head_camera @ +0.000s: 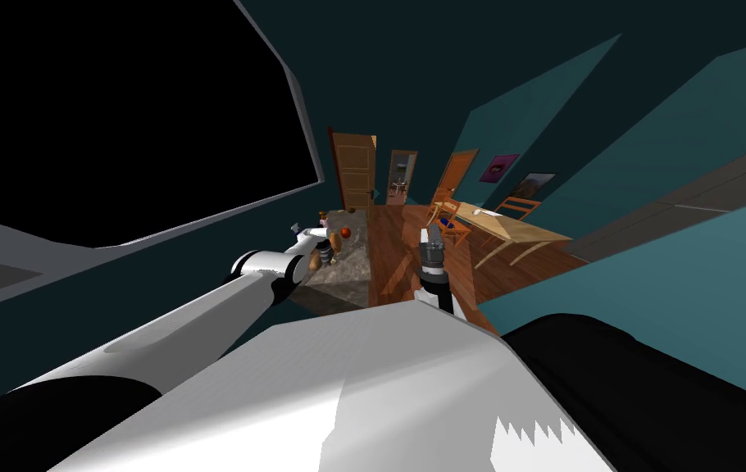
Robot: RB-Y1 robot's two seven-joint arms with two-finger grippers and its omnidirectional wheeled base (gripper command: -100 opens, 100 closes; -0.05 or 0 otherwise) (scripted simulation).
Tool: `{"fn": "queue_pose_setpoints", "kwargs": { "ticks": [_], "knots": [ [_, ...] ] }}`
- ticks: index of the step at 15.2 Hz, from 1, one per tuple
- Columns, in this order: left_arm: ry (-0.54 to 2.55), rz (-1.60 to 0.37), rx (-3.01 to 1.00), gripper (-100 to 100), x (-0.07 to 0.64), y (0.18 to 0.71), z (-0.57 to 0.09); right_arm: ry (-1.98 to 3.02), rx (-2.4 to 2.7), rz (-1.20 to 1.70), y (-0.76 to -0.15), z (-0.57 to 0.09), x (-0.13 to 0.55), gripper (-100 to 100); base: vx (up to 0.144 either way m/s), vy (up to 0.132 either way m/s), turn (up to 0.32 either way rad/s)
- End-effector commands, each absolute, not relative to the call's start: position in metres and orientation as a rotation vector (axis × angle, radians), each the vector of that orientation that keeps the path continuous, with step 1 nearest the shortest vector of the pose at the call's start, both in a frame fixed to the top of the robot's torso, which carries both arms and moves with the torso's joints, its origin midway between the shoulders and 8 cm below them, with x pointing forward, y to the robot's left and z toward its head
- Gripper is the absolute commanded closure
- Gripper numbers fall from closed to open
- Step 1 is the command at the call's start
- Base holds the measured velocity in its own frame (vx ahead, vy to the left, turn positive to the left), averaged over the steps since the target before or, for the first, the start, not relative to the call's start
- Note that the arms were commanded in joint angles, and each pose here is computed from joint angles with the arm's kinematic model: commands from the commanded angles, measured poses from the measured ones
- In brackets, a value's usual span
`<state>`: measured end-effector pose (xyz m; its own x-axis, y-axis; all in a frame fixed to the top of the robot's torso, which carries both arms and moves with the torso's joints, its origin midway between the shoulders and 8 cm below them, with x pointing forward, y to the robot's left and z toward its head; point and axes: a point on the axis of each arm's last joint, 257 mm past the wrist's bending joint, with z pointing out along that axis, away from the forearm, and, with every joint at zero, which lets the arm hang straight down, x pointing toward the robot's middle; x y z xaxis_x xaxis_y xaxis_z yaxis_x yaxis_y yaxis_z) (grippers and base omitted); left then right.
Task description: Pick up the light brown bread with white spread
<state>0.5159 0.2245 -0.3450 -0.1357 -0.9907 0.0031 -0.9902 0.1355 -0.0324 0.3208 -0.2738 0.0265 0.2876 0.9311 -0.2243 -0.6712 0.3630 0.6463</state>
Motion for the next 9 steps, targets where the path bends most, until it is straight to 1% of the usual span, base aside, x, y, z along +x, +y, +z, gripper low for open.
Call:
{"fn": "queue_pose_setpoints", "kwargs": {
  "ticks": [1, 3, 5, 9],
  "knots": [
    [2.353, -0.041, -2.053, 100, 0.516, 0.224, -0.345, 0.638, 0.479, 1.126, -0.274, 0.026, 0.321, 0, 0.000, 0.000, 0.000],
    [2.351, -0.043, -2.054, 100, 0.516, 0.224, -0.345, 0.638, 0.479, 1.126, -0.274, 0.026, 0.321, 0, 0.000, 0.000, 0.000],
    [2.357, -0.037, -2.053, 100, 0.519, 0.226, -0.331, 0.638, 0.479, 1.126, -0.274, 0.026, 0.321, 0, 0.000, -0.006, 0.026],
    [2.357, -0.038, -2.052, 100, 0.519, 0.226, -0.332, 0.638, 0.479, 1.126, -0.274, 0.026, 0.321, 0, 0.000, -0.001, 0.003]
  ]
}}
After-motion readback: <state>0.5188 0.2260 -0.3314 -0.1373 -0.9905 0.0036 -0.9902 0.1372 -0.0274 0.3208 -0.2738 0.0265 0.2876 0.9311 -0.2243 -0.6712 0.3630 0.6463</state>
